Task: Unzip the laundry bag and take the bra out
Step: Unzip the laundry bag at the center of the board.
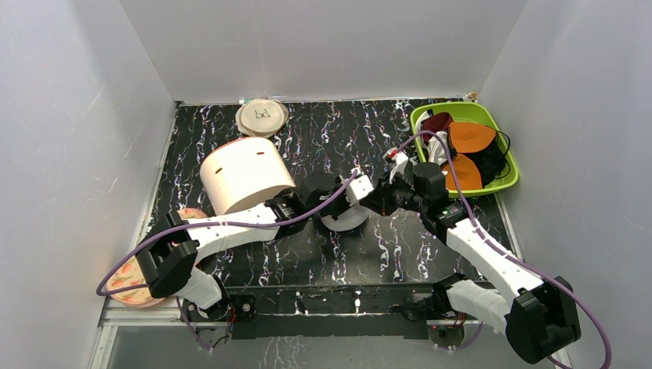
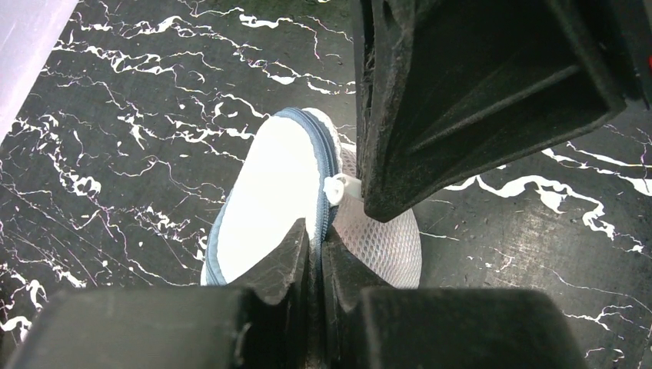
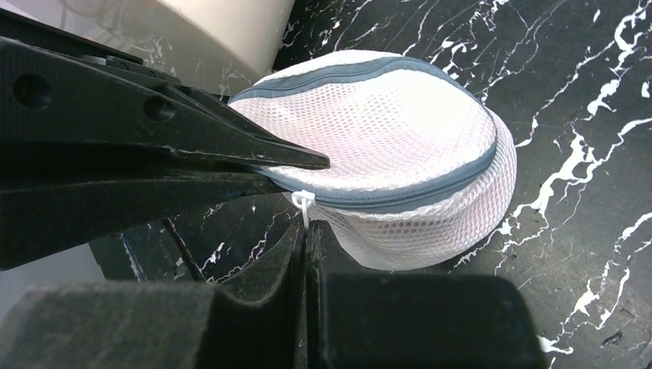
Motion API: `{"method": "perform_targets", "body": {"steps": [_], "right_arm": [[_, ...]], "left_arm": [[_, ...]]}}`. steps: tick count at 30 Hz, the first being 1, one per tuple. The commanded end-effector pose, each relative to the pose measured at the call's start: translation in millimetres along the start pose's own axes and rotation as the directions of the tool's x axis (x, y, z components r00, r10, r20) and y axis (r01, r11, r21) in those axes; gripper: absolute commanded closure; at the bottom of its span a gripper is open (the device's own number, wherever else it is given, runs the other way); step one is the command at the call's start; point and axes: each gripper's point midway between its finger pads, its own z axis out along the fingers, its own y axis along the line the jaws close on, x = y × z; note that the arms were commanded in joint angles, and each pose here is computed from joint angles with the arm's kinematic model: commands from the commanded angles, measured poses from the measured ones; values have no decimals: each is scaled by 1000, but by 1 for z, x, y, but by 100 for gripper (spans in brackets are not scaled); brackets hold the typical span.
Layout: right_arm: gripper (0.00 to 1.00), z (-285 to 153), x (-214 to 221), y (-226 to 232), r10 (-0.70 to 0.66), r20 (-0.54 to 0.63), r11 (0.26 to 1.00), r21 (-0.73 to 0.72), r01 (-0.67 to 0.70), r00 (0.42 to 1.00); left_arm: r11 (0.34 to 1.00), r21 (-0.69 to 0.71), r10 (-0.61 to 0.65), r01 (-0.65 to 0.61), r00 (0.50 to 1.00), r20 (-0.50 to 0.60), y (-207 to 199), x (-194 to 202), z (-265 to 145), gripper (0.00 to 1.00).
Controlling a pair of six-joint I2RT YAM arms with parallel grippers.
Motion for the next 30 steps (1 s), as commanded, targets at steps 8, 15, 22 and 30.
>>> {"method": "perform_targets", "body": {"steps": [8,15,22,30], "right_arm": [[100,-1,-22,-35,53,111,976,205,-75,992],[100,-2,-18,-59,100,104,945,302,-128,990],[100,-2,-21,-57,93,100,956,270,-117,991],[100,-3,-19,-19,15,78,997,68,-20,997]], "left_arm": [[1000,-24,9,-8,998,59,9,-27,-7,100],[999,-32,11,-9,998,58,11,-27,-8,100],[999,-34,8,-7,999,51,10,-24,-7,100],[999,-48,20,-19,999,26,12,-16,-3,70]]}}
